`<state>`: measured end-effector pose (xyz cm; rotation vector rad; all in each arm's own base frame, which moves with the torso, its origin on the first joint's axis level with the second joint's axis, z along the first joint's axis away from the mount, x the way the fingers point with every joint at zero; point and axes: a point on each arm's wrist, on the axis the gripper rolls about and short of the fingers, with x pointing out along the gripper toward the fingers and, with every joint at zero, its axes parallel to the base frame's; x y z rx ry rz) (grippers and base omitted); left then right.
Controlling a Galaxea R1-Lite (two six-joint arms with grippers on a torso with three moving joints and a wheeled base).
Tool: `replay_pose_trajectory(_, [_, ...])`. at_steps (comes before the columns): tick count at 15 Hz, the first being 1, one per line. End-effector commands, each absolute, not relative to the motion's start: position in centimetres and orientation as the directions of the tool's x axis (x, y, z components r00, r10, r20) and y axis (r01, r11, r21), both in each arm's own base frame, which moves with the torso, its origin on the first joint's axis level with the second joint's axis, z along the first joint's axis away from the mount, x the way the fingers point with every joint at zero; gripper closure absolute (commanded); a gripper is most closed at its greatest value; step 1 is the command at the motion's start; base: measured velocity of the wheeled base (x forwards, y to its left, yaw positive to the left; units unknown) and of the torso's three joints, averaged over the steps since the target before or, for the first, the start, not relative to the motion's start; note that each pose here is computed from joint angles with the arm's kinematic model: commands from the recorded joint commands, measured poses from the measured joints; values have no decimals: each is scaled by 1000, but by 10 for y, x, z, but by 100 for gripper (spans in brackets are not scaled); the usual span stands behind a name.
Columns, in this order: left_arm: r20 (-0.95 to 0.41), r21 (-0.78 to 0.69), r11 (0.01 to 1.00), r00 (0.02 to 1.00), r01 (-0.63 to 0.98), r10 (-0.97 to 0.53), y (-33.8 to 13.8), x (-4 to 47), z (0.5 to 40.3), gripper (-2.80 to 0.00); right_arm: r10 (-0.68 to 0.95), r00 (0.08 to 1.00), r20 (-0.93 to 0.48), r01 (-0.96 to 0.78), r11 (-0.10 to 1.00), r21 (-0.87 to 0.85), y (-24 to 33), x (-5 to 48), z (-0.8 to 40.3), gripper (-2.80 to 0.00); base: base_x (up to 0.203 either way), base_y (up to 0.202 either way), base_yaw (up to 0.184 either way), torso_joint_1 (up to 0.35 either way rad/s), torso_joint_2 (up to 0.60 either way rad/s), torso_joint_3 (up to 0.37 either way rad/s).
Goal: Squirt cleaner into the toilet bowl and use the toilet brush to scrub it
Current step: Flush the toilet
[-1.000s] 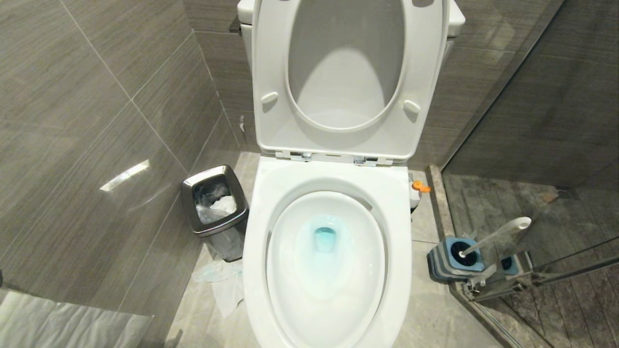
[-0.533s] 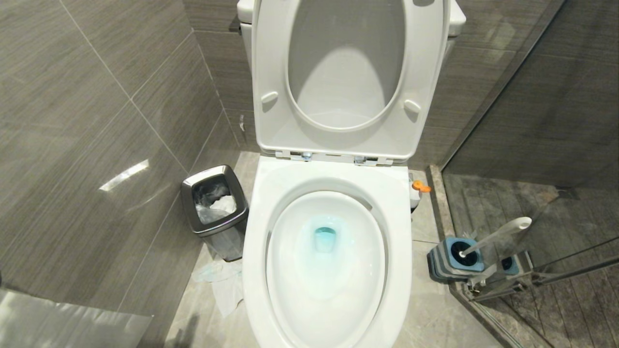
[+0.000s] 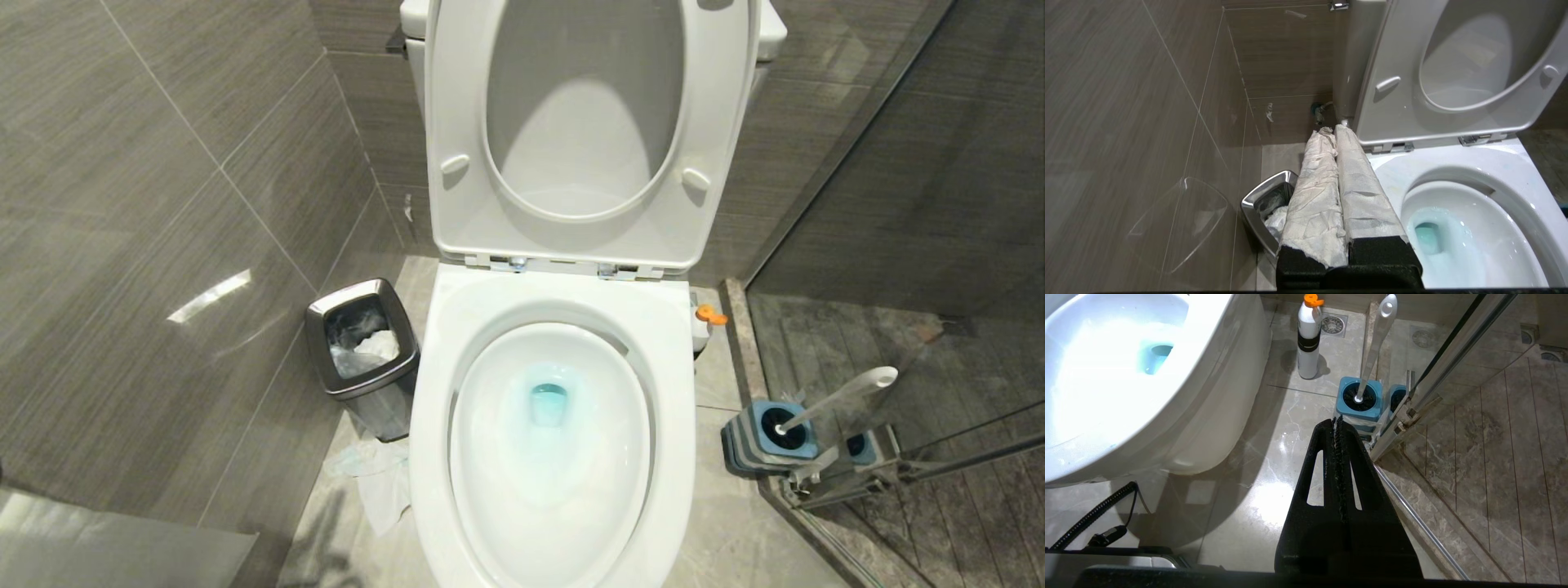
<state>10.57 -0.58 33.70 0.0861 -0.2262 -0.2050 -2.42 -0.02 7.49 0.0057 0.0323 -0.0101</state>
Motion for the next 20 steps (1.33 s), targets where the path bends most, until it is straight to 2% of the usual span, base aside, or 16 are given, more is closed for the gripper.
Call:
replay_pose_trajectory(1, [157,94,973,962,210,-223,-8,149,341,0,-11,999,-34,11,1000,5,0,-24,75,0,0,0,0,0,0,0])
replay_pose_trajectory(7, [122,17,969,961,248,-248,-15,225,356,0,-10,999,-34,10,1000,6,0,-24,75,0,0,0,0,0,0,0])
replay_pose_trajectory(14, [238,29,968,939,248,-247,-19,294,395,0,-9,999,-34,9,1000,4,0,-24,75,0,0,0,0,0,0,0])
replay_pose_trajectory(18, [368,26,965,895,262,-253,-23,316,428,0,-9,999,-34,9,1000,6,0,-24,75,0,0,0,0,0,0,0])
replay_pose_trajectory(20, [413,23,962,874,272,-257,-26,332,430,0,-9,999,-34,9,1000,6,0,-24,75,0,0,0,0,0,0,0])
